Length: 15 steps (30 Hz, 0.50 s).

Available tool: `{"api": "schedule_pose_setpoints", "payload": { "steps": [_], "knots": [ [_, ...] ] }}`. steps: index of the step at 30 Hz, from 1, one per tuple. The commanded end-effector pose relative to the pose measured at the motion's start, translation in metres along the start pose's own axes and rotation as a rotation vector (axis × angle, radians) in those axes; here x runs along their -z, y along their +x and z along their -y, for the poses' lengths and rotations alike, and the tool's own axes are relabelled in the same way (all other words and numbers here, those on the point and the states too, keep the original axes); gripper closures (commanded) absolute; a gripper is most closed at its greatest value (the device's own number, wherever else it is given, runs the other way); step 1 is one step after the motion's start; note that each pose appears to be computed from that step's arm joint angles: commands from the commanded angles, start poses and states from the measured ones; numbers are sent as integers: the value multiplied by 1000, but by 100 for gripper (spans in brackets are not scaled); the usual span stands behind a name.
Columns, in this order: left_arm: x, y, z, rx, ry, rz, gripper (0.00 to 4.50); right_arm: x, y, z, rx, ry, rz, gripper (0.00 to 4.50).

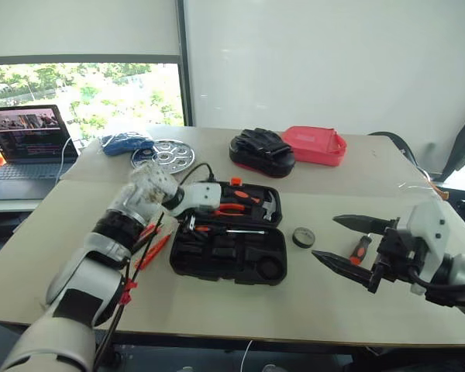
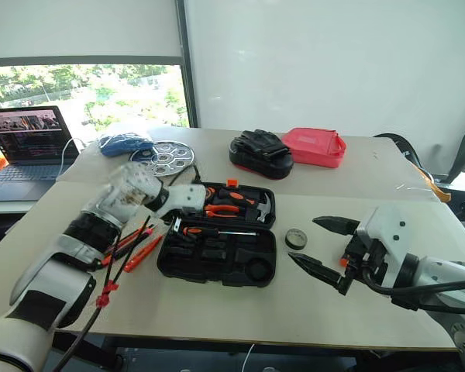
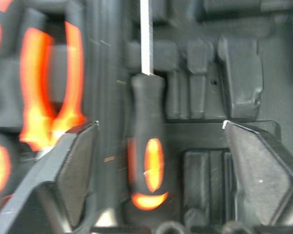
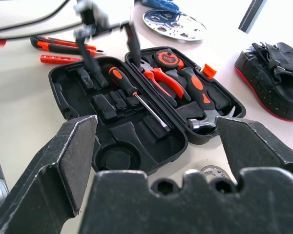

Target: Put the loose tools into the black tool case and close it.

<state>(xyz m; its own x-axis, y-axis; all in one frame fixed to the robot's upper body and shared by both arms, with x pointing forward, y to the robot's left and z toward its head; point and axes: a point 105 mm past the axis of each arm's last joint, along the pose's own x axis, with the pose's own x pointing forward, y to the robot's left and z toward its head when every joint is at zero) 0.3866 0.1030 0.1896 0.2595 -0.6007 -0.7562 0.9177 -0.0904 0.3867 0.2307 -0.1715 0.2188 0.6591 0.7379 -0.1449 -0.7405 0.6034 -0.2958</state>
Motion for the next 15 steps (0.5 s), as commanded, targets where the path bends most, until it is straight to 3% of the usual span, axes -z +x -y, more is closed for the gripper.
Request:
{"api": "schedule_pose_setpoints", "payload": {
  "steps": [1,6,9,15],
  "knots": [
    [-17,-12,-9,-26,63,47,169,-7,0,0,7,-43,28,0],
    [-14,5,-6,-14,130,13,360,-5,1,2,5,-50,17,0],
    [-12,14,-2,5,129,19,449,-3,0,4,14,-56,5,0],
    [-1,30,4,37,132,-38,449,2,1,7,22,-61,-16,0]
  ]
}}
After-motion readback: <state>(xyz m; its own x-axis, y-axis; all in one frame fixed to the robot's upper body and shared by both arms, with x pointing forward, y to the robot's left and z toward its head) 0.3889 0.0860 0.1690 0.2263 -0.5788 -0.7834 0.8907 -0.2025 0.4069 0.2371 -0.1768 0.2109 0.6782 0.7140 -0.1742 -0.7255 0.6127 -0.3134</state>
